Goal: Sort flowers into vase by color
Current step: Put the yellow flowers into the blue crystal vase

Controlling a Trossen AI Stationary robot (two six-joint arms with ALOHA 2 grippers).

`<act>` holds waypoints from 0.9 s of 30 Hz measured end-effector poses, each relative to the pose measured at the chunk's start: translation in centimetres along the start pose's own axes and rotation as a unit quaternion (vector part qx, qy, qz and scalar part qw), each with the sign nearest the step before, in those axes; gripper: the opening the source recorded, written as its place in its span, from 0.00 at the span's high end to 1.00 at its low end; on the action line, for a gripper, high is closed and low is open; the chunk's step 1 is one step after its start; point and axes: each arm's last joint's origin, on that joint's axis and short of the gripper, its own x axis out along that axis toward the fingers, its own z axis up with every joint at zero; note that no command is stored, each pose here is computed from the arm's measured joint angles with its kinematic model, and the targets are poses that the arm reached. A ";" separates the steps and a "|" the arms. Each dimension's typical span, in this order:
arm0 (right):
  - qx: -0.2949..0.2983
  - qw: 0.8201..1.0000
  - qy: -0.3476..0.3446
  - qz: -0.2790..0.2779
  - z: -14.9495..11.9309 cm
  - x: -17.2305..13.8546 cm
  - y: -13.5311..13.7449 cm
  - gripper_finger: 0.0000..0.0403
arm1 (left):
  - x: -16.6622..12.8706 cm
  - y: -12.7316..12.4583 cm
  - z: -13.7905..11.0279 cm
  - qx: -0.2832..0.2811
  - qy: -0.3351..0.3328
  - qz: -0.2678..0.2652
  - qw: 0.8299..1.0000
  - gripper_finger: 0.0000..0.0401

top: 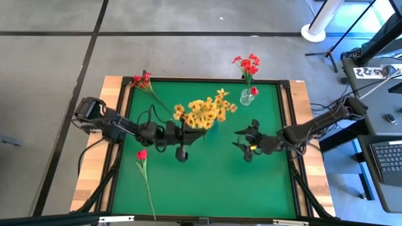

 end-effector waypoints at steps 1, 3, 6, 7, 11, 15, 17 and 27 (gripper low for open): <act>0.002 1.000 0.003 -0.002 -0.1 0.5 -0.2 0.44 | 0.1 0.4 0.0 0.003 0.000 0.004 1.000 1.00; 0.005 1.000 0.010 -0.006 -0.2 1.4 -0.7 0.44 | 0.3 1.0 -0.3 0.008 0.002 0.013 1.000 1.00; 0.006 1.000 0.012 -0.011 -0.1 2.7 -1.4 0.44 | 0.4 1.6 -0.8 0.014 0.010 0.022 1.000 1.00; 0.004 1.000 0.015 -0.012 -0.1 3.1 -1.6 0.44 | 0.4 1.8 -0.9 0.015 0.011 0.024 1.000 1.00; 0.009 1.000 0.021 -0.006 -0.1 4.6 -2.5 0.44 | 0.5 2.2 -1.0 0.022 0.011 0.039 0.999 1.00; 0.011 1.000 0.020 -0.001 0.0 6.0 -3.3 0.44 | 0.5 2.9 -1.0 0.050 0.014 0.105 0.993 1.00; 0.012 1.000 0.014 0.001 0.1 6.5 -3.7 0.44 | 0.6 3.4 -1.0 0.057 0.015 0.131 0.990 1.00; 0.012 1.000 0.014 0.021 -0.6 8.9 -4.3 0.44 | 0.7 4.5 -1.1 0.061 0.024 0.151 0.986 1.00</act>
